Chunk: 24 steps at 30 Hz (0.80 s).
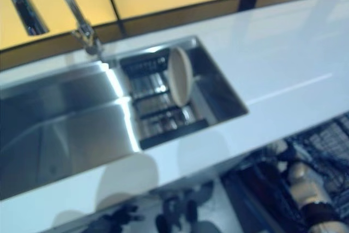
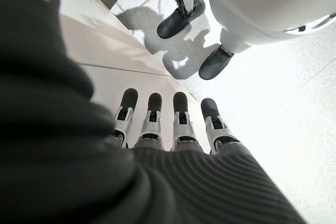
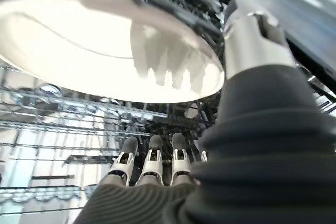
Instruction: Take plates into dishwasher
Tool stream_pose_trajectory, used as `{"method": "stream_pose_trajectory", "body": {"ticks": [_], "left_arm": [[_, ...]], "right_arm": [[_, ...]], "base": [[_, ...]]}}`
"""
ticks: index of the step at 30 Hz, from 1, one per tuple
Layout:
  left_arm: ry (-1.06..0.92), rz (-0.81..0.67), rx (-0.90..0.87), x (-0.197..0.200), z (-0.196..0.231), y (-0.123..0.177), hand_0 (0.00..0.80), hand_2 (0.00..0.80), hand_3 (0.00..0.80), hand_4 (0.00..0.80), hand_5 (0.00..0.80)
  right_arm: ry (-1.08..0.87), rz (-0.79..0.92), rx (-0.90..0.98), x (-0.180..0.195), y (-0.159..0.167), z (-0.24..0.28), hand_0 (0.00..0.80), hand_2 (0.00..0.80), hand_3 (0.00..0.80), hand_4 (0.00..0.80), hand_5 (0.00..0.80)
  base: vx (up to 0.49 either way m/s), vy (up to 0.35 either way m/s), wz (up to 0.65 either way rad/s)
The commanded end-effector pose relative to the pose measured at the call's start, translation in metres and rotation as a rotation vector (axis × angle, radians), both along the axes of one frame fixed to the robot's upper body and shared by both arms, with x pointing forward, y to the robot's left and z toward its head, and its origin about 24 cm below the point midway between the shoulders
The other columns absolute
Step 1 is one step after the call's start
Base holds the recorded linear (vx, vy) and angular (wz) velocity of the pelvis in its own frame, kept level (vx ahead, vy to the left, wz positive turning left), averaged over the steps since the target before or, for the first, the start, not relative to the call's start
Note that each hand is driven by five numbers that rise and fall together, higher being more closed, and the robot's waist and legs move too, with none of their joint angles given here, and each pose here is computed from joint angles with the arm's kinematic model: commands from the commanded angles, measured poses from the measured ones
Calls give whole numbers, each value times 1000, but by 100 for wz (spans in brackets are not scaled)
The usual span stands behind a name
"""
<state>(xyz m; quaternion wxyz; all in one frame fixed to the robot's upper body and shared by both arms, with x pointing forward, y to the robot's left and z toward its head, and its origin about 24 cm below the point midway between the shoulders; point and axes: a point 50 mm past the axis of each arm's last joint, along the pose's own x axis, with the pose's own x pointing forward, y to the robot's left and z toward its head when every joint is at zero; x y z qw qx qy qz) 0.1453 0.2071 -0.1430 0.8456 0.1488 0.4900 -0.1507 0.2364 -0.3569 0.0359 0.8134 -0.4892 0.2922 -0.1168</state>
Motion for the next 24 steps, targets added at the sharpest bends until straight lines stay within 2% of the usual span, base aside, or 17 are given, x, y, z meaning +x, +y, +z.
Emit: {"method": "stream_pose_trajectory", "body": {"ticks": [1, 9, 13, 18, 24], "left_arm": [[-117, 52, 60, 31, 16, 19, 0, 0, 0, 0, 0], [-107, 83, 78, 28, 16, 29, 0, 0, 0, 0, 0], [-101, 95, 81, 25, 15, 31, 0, 0, 0, 0, 0], [-91, 111, 85, 20, 14, 33, 0, 0, 0, 0, 0], [-76, 140, 81, 9, 10, 34, 0, 0, 0, 0, 0]], "right_arm": [[-36, -41, -17, 0, -19, 23, 0, 0, 0, 0, 0], [34, -82, 149, -22, -38, 25, 0, 0, 0, 0, 0], [4, -180, 150, -36, -55, 28, 0, 0, 0, 0, 0], [-170, -334, -33, -52, -89, 60, 0, 0, 0, 0, 0], [-499, -277, -265, -39, -79, 128, 0, 0, 0, 0, 0]], "base": [[4, 17, -13], [3, 26, -10], [8, 14, -6], [0, 0, 0], [27, 33, -6]]}}
